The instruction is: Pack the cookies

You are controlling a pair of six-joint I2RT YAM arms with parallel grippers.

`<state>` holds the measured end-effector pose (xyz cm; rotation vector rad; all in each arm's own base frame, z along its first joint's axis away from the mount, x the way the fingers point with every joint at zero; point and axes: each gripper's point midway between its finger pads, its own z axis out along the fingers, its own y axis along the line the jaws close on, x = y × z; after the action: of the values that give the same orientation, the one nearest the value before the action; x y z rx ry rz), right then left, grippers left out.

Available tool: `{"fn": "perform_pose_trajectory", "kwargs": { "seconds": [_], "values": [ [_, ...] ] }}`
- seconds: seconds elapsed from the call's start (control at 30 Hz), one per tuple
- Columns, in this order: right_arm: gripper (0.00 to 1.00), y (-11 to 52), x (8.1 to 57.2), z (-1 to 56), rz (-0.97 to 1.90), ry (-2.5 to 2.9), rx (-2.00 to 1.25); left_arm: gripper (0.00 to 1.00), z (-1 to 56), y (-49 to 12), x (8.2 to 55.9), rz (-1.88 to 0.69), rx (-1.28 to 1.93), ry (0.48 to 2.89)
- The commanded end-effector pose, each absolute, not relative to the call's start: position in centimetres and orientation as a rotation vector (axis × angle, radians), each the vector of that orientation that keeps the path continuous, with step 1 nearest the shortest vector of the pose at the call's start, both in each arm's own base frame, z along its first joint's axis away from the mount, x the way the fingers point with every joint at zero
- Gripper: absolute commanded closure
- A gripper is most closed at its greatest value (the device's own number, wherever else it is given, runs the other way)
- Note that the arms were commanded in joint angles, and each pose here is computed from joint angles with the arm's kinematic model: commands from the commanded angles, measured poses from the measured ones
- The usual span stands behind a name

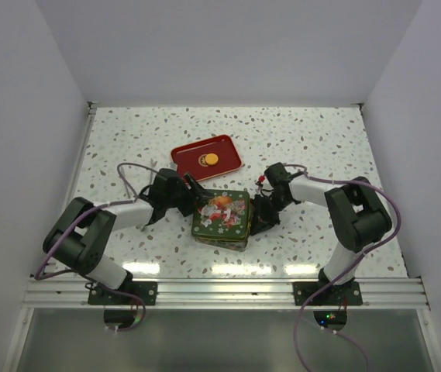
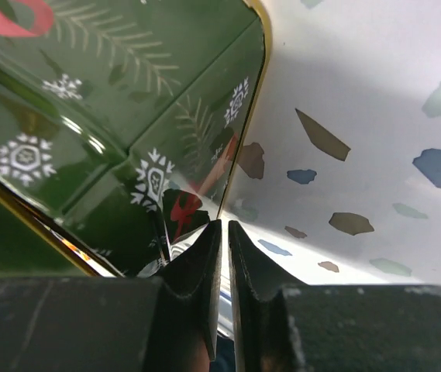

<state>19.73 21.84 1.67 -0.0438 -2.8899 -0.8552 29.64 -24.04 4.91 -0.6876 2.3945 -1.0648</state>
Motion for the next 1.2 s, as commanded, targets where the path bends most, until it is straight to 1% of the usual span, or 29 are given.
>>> {"fn": "perform_pose_trajectory", "kwargs": {
  "seconds": [0.0,0.3,0.57,0.73,1.17],
  "values": [
    [0.88,23.4,21.4,2.8,-0.954,-2.904,-0.028,0.31,5.2,-24.9,29.6,-1.027,-0.641,2.443],
    [0.88,23.4,21.3,2.7,-0.951,-2.902,-0.020,0.31,5.0,-25.6,29.3,-1.007,-0.566,2.469],
    [0.89,23.4,21.4,2.6,-0.940,-2.904,-0.010,0.33,6.2,-26.2,29.7,-1.013,-0.337,2.412],
    [0.89,23.4,21.6,2.8,-0.931,-2.909,-0.001,0.33,6.6,-26.2,29.6,-1.023,-0.279,2.385],
    [0.90,23.0,22.9,3.4,-0.899,-2.961,-0.004,0.33,9.9,-27.1,30.7,-1.053,-0.097,2.262]
  ]
}}
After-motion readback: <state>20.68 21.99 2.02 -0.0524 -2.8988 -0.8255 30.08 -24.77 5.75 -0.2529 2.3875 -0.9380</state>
